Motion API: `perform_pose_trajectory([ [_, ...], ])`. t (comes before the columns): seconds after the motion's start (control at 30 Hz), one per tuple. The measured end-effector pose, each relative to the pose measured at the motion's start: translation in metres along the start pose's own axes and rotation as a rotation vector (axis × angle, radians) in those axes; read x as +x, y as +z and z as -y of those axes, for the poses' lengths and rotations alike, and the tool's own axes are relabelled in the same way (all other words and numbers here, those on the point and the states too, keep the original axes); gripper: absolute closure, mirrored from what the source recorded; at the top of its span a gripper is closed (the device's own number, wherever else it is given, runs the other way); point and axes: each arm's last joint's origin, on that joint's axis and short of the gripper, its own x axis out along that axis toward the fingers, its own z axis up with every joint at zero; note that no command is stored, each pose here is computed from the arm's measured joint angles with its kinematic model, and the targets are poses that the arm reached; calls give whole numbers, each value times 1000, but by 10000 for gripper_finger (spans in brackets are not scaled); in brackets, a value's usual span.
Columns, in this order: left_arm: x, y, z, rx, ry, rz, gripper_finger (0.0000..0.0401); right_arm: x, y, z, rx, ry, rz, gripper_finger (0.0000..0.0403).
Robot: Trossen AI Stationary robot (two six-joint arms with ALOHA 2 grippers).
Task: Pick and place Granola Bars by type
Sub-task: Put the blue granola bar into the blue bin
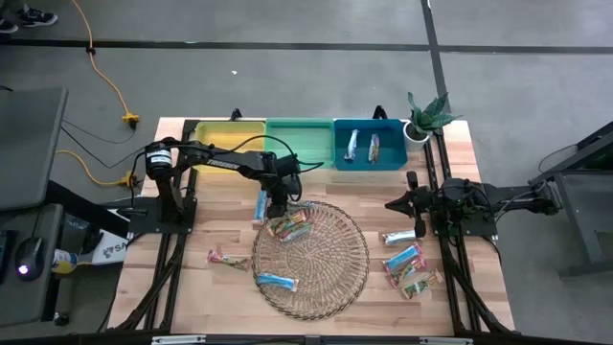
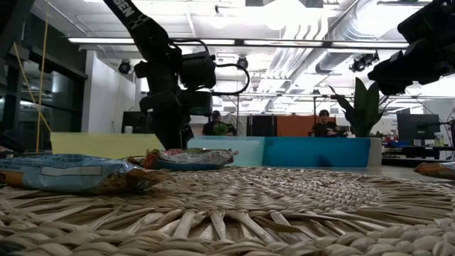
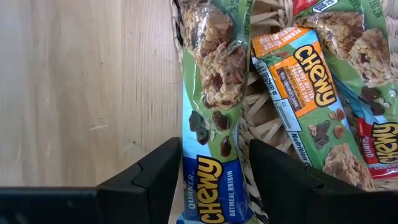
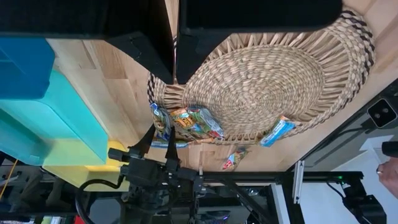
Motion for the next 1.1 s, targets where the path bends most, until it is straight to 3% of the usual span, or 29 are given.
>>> perform_pose_trajectory([
  [0.17,0,0,0,0,1,-1,222,0,0,0,0,0,0,402],
  [0.53,1,0,0,-1,-2,0,321,0,0,0,0,0,0,402],
  [0.77,-5,7,2,-23,-13,-11,331,0,0,0,0,0,0,402],
  [1.1,-35,44,3,11,32,58,332,0,0,0,0,0,-1,402],
])
